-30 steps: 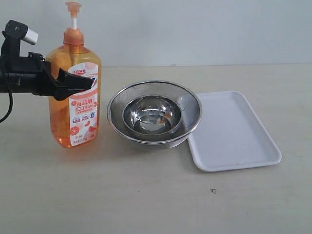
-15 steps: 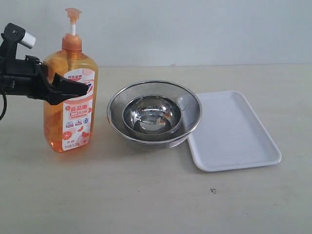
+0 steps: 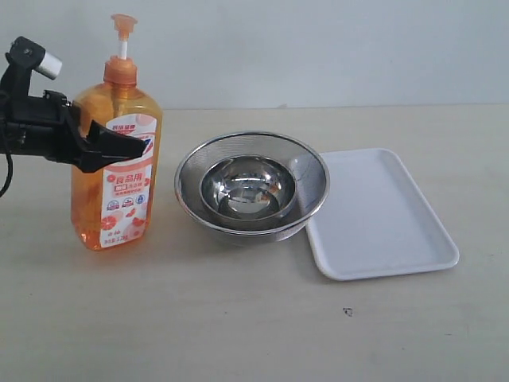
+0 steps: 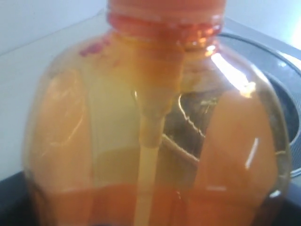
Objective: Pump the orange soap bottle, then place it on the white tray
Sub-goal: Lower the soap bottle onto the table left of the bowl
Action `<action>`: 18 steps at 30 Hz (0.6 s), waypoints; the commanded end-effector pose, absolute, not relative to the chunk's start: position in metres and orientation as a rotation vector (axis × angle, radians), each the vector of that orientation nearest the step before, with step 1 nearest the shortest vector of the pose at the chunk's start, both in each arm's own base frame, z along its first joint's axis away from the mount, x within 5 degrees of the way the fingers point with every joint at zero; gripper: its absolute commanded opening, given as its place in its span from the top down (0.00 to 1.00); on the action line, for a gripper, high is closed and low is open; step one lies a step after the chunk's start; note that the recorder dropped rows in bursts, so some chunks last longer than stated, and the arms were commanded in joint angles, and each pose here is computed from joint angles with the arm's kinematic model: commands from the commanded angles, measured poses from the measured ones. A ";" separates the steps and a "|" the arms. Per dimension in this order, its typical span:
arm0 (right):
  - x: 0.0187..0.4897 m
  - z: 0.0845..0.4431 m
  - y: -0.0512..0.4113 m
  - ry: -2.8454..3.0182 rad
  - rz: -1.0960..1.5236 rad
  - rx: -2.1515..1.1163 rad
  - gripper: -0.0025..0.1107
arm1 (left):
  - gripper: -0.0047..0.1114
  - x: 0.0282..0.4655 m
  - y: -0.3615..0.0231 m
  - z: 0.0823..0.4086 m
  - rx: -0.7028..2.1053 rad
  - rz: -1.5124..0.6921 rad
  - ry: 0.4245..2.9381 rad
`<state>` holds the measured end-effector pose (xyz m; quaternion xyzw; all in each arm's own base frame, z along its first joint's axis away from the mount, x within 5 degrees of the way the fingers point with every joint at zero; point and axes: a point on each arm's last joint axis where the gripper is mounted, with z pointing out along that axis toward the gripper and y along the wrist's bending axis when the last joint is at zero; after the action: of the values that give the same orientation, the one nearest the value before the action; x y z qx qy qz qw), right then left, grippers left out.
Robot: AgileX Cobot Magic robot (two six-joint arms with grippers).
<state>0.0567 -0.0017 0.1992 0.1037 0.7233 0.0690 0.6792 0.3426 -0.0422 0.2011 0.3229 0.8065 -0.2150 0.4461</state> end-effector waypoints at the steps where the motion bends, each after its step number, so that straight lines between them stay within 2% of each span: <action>1: 0.056 0.200 -0.002 1.614 0.152 0.237 0.97 | 0.92 0.347 -0.036 0.204 0.756 -0.448 2.119; 10: 0.056 0.200 -0.002 1.614 0.152 0.237 0.97 | 0.92 0.353 -0.028 0.203 0.564 -0.266 2.312; 18: 0.056 0.200 -0.002 1.614 0.152 0.237 0.97 | 0.92 0.355 -0.044 0.202 0.490 -0.152 2.353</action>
<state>0.0567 -0.0017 0.1992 0.1037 0.7233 0.0690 0.6792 0.3559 -0.0392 0.2074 0.1942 0.9062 -0.0737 0.3683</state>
